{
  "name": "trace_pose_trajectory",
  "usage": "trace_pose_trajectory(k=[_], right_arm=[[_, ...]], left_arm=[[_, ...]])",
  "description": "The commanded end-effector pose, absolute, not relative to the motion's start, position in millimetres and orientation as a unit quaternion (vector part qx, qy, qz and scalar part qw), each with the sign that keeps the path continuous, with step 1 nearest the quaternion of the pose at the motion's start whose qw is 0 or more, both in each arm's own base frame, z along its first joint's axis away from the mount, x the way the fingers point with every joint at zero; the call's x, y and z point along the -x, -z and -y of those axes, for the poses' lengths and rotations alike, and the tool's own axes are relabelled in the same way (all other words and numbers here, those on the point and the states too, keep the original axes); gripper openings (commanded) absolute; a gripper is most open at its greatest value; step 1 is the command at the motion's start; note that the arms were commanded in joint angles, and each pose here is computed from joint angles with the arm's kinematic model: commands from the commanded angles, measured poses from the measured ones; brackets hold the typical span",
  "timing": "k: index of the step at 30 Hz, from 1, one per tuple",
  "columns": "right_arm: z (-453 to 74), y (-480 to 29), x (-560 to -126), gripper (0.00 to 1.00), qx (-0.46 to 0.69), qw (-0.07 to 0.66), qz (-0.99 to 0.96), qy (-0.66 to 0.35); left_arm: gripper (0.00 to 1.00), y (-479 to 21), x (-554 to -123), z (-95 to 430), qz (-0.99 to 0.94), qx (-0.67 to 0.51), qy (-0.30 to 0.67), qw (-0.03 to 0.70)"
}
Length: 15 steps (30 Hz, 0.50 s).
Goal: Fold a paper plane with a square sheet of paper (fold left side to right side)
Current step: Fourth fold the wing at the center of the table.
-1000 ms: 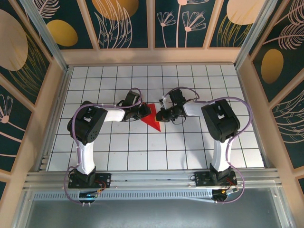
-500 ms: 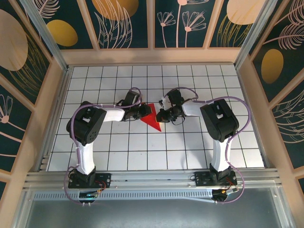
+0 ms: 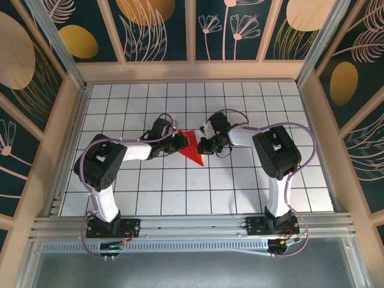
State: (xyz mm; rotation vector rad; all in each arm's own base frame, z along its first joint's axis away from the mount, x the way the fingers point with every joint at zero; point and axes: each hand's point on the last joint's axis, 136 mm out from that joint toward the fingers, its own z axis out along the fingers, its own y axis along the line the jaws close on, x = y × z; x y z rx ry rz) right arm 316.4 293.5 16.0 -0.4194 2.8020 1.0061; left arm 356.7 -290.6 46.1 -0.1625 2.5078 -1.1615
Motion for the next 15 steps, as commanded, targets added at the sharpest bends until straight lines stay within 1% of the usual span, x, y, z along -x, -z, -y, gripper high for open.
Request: trace_pose_trajectory(k=[1,8,15], right_arm=[[-263,29,-308,0.0,0.126,0.042,-0.963,-0.236],[-262,35,-304,0.0,0.135,0.037,-0.967,-0.212],[-258,37,-302,0.0,0.136,0.034,-0.969,-0.202]], left_arm=[[0.1,-51,-358,302,-0.876,0.043,0.444,0.184],[0.1,-42,-368,304,-0.882,0.042,0.43,0.187],[0.1,-28,-377,295,-0.9,0.049,0.386,0.196]])
